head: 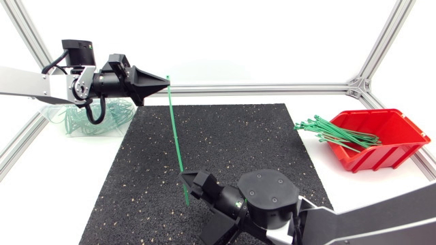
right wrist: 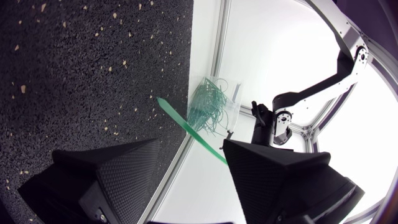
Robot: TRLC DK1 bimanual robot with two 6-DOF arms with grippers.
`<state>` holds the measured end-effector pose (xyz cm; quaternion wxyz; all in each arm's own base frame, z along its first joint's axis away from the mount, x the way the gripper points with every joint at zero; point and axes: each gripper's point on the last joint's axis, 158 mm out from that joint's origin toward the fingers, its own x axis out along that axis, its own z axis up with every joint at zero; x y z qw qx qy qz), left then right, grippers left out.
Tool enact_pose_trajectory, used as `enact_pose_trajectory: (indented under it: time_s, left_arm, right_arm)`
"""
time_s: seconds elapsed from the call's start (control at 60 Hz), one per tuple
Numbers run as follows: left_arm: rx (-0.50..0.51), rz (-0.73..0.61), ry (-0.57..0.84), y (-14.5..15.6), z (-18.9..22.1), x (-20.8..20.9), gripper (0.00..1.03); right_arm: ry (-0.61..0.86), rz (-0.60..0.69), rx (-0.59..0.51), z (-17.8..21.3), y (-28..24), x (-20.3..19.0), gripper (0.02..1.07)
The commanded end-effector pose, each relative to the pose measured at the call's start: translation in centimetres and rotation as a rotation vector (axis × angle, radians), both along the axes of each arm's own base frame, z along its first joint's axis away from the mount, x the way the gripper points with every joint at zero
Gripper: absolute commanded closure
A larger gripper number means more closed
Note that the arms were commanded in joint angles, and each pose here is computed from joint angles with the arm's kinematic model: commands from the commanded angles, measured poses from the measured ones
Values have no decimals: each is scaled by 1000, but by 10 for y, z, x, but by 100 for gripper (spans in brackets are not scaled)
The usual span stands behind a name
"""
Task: Take a green cable tie from the red box, thread the tail through the head to close it, then place it in the transparent bin on the left.
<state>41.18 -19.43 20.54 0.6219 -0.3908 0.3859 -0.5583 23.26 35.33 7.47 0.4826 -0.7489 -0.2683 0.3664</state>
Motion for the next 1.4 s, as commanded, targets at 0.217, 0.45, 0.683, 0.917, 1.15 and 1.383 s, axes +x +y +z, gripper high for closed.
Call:
enact_pose_trajectory:
  time_s: [0.217, 0.45, 0.683, 0.917, 1.15, 1.383]
  left_arm:
    - [-3, -32, 33, -8, -21, -7, 100]
    - [-3, -40, 31, -11, -23, -9, 100]
    - [-2, -46, 33, -13, -24, -12, 100]
    - [-2, -44, 30, -12, -27, -11, 100]
    - [-1, -45, 28, -12, -28, -12, 100]
    - [2, -55, 21, -16, -36, -18, 100]
  right_arm:
    - [-23, 55, -21, -4, 3, -15, 56]
    - [-24, 54, -18, -3, 4, -13, 65]
    - [-22, 58, -17, -3, 6, -13, 70]
    - [-34, 65, -24, -3, 7, -14, 102]
    - [-33, 62, -27, -4, 8, -12, 101]
    - [-38, 71, -17, 0, 11, -13, 101]
